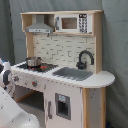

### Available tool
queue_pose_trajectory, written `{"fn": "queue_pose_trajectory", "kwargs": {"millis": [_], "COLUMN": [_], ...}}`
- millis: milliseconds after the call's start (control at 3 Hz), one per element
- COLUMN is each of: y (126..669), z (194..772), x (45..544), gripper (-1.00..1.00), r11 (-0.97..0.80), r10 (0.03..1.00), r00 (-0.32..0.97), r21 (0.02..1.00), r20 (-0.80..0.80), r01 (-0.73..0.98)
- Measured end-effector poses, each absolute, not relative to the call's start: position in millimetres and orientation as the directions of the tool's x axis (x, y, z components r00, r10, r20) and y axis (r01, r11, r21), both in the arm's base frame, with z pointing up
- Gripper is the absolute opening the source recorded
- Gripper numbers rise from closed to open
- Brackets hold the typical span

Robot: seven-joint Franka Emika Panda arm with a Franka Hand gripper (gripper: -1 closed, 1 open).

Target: Play with the kitchen

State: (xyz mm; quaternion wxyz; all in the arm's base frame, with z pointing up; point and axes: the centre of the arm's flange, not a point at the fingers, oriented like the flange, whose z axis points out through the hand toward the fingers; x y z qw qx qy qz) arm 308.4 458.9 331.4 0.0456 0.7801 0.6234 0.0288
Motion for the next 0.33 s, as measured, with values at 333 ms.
{"fn": "queue_pose_trajectory", "kwargs": {"millis": [333], "y": [450.0], "z": [335.0], "x": [299.9], "gripper": [1.0], "r11": [-0.226], "r10": [0.973], "r00": [0.23], "r21": [0.115], "r20": [-0.015], "r01": [0.967]}}
